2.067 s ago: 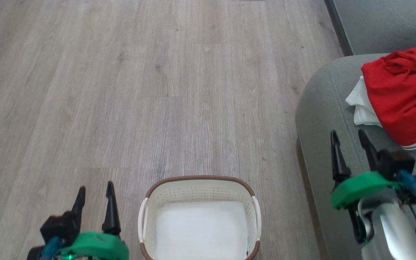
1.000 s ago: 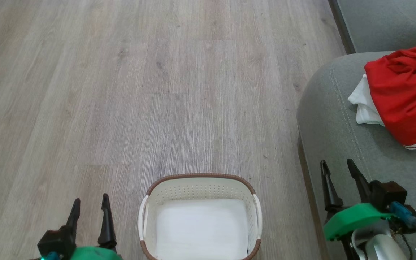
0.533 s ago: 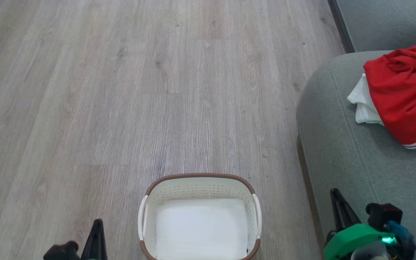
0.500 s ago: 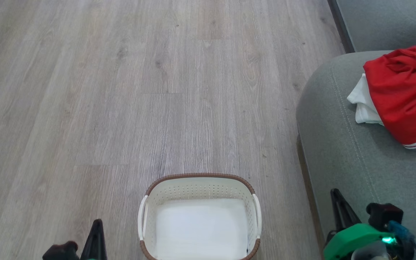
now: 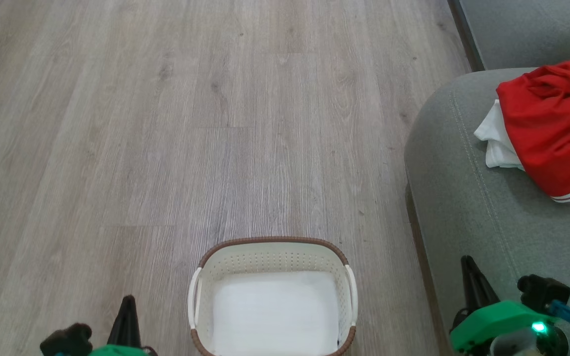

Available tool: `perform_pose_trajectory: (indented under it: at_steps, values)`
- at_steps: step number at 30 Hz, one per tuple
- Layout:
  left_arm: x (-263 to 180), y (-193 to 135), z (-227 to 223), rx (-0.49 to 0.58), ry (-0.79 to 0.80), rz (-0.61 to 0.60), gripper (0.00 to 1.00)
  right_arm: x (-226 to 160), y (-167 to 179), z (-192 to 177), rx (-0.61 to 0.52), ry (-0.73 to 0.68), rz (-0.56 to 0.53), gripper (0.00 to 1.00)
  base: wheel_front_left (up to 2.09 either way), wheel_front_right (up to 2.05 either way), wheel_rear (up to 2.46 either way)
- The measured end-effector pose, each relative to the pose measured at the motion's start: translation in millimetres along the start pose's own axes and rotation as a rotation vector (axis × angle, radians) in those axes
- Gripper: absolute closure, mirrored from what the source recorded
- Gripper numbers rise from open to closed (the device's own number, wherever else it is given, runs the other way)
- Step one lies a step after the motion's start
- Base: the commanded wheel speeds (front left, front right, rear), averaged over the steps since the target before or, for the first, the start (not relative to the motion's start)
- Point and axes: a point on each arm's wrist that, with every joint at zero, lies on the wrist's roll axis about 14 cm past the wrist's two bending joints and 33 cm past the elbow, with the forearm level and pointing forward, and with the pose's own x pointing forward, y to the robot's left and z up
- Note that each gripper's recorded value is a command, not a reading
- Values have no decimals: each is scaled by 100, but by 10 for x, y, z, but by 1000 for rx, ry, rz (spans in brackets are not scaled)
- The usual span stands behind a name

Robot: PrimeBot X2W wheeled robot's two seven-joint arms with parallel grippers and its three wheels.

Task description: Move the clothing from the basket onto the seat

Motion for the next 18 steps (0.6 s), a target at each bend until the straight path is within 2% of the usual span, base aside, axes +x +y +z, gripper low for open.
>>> perform_pose_trajectory:
  at_steps: [18]
  values:
    - [108,-6,59,-201,24,-2,100,16,-70,72,205,-13,-38,100,0,0,0]
